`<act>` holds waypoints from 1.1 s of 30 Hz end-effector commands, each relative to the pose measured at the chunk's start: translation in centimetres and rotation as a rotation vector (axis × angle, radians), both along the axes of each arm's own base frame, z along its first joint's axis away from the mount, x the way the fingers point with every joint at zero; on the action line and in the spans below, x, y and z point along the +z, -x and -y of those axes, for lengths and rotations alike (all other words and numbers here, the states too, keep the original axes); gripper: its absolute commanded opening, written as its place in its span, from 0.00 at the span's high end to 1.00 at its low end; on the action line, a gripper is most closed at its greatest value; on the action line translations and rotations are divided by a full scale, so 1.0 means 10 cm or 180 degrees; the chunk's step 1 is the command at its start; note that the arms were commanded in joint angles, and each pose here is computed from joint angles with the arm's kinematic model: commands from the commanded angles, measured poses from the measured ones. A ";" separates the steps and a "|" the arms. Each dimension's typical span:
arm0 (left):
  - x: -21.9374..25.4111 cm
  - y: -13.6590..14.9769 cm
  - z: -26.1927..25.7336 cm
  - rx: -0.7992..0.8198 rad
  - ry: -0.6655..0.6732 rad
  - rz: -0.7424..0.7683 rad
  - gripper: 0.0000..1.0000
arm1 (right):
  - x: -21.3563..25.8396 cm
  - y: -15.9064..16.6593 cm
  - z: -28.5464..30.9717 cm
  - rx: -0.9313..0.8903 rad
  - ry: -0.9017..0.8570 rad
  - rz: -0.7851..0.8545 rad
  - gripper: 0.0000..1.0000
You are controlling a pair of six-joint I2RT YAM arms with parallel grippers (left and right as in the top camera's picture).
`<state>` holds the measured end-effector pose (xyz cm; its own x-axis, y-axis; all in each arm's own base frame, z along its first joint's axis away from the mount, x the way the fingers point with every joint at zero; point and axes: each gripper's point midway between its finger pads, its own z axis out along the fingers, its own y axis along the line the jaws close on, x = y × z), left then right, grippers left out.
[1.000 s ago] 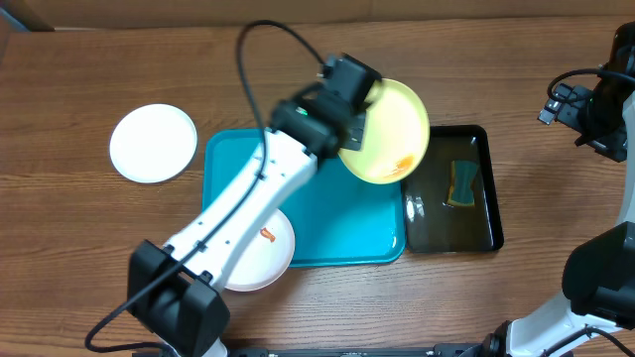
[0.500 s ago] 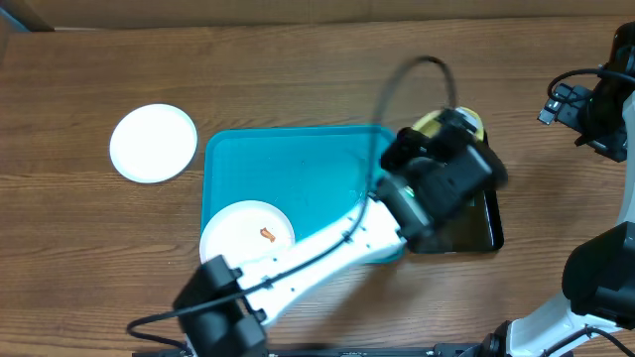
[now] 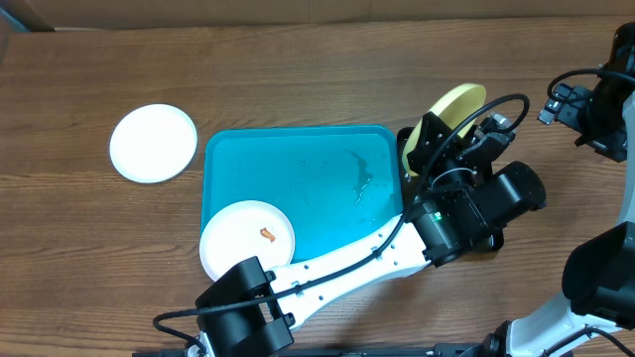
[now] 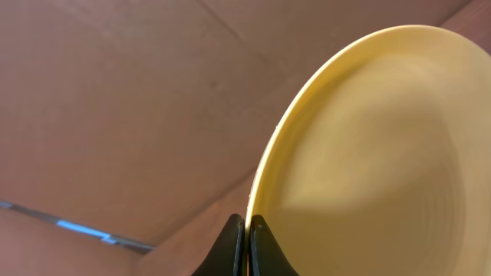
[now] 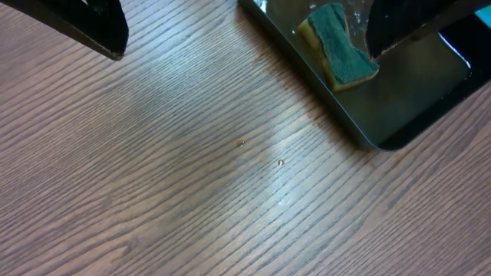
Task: Clean dirty plates on tray and stack at the side
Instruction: 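Carry the yellow-rimmed plate left and stack it on the white plate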
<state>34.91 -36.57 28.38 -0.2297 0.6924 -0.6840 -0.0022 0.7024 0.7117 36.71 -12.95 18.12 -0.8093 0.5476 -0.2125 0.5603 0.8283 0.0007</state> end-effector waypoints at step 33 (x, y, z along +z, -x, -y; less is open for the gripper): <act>-1.09 -0.87 -1.26 0.0530 0.2994 -0.2754 0.96 | 0.07 -0.02 0.03 -0.0024 0.0041 0.0067 0.00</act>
<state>41.74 -27.07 16.39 -0.7848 0.2287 -0.5761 0.2308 0.9704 0.0709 36.69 -12.95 18.12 -0.8090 0.5483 -0.2117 0.5609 0.8279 0.0009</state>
